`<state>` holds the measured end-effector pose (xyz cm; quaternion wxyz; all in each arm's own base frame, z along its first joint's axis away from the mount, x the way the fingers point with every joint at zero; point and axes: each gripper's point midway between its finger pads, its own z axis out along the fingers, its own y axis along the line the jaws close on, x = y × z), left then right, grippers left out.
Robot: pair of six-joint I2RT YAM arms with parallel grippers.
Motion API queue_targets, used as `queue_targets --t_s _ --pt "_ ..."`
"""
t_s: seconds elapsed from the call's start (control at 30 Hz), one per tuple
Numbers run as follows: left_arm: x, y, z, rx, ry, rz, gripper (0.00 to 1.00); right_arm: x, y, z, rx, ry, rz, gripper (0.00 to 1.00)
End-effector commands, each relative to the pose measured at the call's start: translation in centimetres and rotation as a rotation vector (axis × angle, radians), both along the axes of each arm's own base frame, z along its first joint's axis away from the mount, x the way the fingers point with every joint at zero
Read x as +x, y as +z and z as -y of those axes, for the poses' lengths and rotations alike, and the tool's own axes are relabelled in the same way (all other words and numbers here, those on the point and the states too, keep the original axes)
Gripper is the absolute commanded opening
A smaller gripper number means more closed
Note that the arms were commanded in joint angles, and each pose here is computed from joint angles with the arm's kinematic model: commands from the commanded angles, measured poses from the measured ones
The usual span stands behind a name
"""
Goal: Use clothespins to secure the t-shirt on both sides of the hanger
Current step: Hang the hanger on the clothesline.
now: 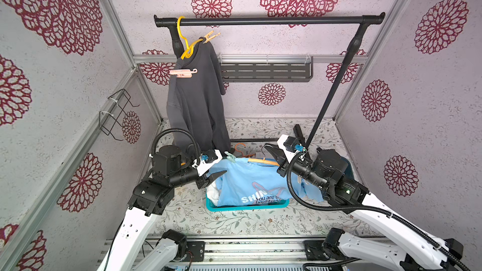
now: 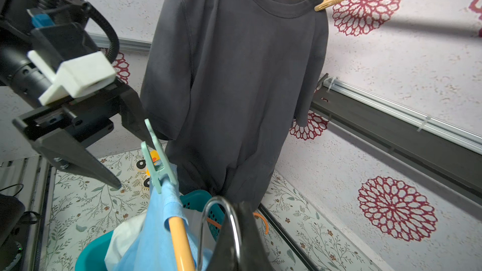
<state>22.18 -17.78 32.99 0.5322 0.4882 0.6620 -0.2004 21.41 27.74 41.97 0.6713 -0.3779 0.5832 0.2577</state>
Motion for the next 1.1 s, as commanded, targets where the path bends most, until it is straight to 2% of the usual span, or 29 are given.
queue_targets --t_s 0.0,0.23,0.63,0.87,1.07 --pt "-0.6 1.2 0.4 -0.044 -0.064 -0.003 0.59 -1.8 5.2 1.1 0.153 0.04 0.105 0.0" --pt "0.1 0.5 0.0 -0.044 -0.069 -0.035 0.6 -0.7 5.0 1.4 0.143 -0.018 0.11 0.0" --pt "1.0 1.3 -0.5 -0.078 -0.071 -0.024 0.62 -0.6 5.5 0.4 0.157 0.015 0.108 0.0" --pt "1.3 2.0 -0.5 -0.136 -0.123 -0.02 0.62 -1.1 6.6 0.8 0.195 0.028 0.09 0.0" --pt "1.0 1.0 -0.2 -0.142 -0.154 -0.041 0.62 -1.9 7.4 1.3 0.223 0.049 0.095 0.0"
